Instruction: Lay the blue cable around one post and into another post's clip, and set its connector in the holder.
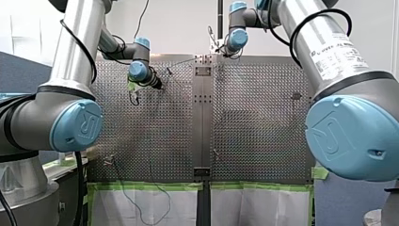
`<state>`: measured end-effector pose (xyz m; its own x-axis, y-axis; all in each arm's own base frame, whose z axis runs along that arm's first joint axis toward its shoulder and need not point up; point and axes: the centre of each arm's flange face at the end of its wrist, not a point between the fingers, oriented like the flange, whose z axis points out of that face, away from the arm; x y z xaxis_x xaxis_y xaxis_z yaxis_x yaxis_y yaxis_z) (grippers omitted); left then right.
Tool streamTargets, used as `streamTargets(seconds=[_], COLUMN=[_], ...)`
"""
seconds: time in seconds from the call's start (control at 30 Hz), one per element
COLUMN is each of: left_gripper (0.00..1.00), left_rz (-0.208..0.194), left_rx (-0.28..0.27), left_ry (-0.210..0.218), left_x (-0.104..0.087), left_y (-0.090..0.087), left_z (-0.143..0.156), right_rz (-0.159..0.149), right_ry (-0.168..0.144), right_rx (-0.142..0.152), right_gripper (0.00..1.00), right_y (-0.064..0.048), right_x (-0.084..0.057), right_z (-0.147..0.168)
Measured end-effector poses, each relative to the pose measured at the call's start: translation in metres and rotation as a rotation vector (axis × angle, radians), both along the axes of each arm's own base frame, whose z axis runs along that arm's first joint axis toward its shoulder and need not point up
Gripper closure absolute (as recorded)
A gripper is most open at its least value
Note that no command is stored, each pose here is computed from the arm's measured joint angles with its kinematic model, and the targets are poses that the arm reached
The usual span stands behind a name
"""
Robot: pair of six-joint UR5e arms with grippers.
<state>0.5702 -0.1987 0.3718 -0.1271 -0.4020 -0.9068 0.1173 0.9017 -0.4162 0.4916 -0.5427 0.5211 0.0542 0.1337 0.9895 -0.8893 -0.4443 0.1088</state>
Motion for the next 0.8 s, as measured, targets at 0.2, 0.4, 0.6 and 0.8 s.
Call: streamTargets(seconds=[0.2,0.4,0.6,0.8], left_gripper=[0.0,0.0,0.0,0.0], left_rz=[-0.003,0.014,0.024,0.022], left_rx=[0.007,0.026,0.05,0.056], left_ry=[0.002,0.022,0.033,0.034], left_x=[-0.002,-0.005,-0.01,-0.012], left_y=[-0.003,-0.005,-0.011,-0.015], left_z=[0.0,-0.002,-0.004,-0.004], right_rz=[-0.051,-0.064,-0.042,-0.04], right_ry=[-0.005,-0.026,-0.038,-0.072], right_rx=[-0.033,-0.067,-0.075,-0.058], right_gripper=[1.0,1.0,1.0,1.0], right_y=[-0.005,0.013,0.024,0.024], right_x=[-0.017,-0.015,-0.004,0.001], right_z=[0.006,0.018,0.007,-0.013])
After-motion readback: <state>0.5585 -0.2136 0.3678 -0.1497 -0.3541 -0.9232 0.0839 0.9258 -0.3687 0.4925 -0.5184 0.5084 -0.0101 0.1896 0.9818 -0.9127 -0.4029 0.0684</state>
